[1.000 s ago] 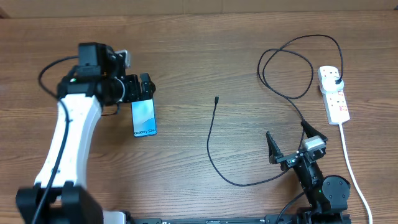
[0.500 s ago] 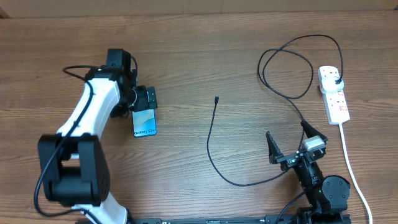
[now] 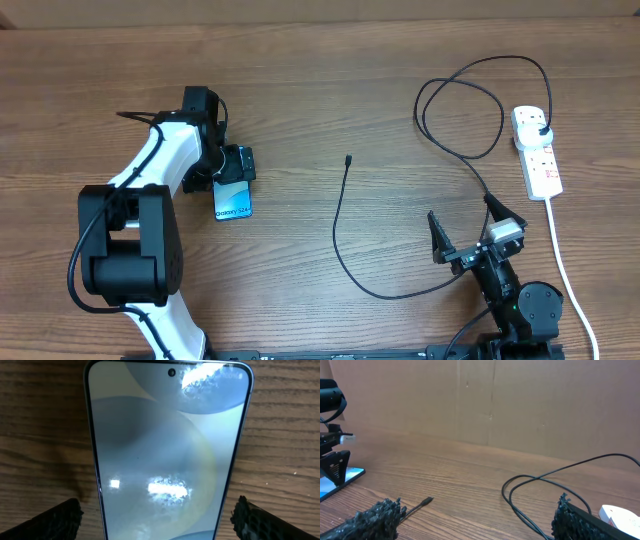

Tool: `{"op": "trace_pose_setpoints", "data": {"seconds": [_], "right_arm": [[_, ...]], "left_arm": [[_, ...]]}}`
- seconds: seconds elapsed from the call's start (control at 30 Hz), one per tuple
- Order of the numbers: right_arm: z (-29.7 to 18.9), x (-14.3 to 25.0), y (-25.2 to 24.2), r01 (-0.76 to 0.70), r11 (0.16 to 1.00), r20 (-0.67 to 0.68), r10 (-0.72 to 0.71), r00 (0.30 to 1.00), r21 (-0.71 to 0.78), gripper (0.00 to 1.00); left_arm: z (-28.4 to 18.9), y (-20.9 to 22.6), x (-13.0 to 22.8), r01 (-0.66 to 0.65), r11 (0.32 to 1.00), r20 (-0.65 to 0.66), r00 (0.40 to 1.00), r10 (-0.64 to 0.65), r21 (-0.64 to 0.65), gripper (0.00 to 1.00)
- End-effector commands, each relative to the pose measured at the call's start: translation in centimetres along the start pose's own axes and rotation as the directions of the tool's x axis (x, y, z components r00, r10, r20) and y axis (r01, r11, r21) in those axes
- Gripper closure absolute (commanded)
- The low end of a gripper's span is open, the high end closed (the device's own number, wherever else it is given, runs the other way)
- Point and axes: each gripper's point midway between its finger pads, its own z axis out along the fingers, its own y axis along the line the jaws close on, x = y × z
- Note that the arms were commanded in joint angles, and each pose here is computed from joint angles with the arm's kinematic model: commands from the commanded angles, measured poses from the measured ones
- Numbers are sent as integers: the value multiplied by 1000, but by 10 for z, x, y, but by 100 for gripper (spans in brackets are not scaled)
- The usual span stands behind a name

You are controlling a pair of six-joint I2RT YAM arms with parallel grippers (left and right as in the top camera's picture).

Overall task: Plug charger to phone and switch on socket
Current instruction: 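Move the left gripper over the phone and lower onto it, then close the left gripper on the phone's long edges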

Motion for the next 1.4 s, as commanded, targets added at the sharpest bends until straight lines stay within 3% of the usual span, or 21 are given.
{"op": "trace_pose_setpoints", "data": {"seconds": [0.0,0.67,0.83,1.37], "right_arm": [[0,1,0,3,1000,6,-3,1000,1,0],[0,1,0,3,1000,6,-3,1000,1,0],[0,1,0,2,1000,6,-2,1000,1,0],[0,1,0,3,1000,6,-3,1000,1,0]], "left_arm": [[4,1,-5,-21,1000,1,1000,21,-12,0],[22,4,21,4,998,-116,993,-10,-56,3],[21,3,28,6,990,-120,993,-23,-137,5],[24,-48,45,-131,983,-122,986,115,-129,4]]}}
